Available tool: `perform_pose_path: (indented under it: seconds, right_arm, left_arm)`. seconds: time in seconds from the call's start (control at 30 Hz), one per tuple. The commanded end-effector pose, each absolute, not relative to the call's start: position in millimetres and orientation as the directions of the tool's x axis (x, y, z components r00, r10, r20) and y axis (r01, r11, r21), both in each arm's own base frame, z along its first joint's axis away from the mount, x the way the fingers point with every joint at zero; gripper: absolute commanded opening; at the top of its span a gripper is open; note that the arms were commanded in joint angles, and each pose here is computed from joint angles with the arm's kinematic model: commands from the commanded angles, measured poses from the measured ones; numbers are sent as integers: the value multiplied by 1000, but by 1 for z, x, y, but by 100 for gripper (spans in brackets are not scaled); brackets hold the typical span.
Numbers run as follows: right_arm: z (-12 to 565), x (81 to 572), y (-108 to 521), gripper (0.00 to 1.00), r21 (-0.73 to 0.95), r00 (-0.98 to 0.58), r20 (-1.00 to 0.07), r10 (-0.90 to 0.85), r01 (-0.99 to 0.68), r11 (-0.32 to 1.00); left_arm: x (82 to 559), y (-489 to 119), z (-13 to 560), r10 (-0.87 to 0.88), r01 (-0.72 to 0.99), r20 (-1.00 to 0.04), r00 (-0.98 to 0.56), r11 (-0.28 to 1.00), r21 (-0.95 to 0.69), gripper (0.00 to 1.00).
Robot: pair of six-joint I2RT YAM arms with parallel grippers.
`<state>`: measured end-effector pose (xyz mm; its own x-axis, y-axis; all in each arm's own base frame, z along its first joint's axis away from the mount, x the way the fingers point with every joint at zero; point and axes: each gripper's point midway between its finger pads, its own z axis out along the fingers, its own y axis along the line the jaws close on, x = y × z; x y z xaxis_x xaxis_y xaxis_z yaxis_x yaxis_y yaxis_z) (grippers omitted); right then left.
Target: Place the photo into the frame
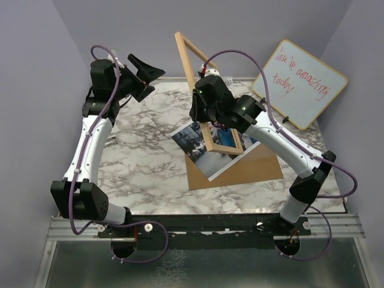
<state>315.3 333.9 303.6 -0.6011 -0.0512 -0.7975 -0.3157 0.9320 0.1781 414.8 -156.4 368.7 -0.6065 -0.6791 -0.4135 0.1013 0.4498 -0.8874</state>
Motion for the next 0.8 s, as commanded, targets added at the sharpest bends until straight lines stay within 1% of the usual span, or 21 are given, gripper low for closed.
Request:
perform_pose_path:
  seconds: [0.0, 0.17, 0.23, 0.37, 0.43, 0.6, 0.77]
  right_arm:
    - [371, 314, 367, 5, 355, -531, -844, 80, -441, 824]
    - [391, 303, 401, 4, 478, -571, -811, 126, -525, 704]
    - [400, 297, 414, 4, 534, -592, -792, 151, -550, 642]
    - [413, 287, 438, 4, 630, -642, -744, 188, -577, 520]
    - [413, 283, 448, 5, 678, -679, -706, 200, -568, 467]
    - [410, 282, 467, 5, 796, -768, -592, 245, -507, 331]
    - [394, 297, 472, 5, 876, -825, -475, 306, -412, 251]
  left_arm:
    - [400, -139, 364, -668, 79, -437, -602, 494, -866, 99]
    - [392, -115, 365, -689, 40, -477, -545, 548, -836, 99]
    - [389, -102, 354, -699, -26, -497, -514, 592, -806, 99]
    - [381, -56, 312, -726, -231, -532, -436, 661, -714, 99]
    - [373, -41, 289, -729, -316, -539, -422, 676, -666, 99]
    - [355, -18, 249, -712, -427, -560, -423, 702, -570, 99]
    - [339, 6, 222, -674, -519, -598, -434, 729, -446, 99]
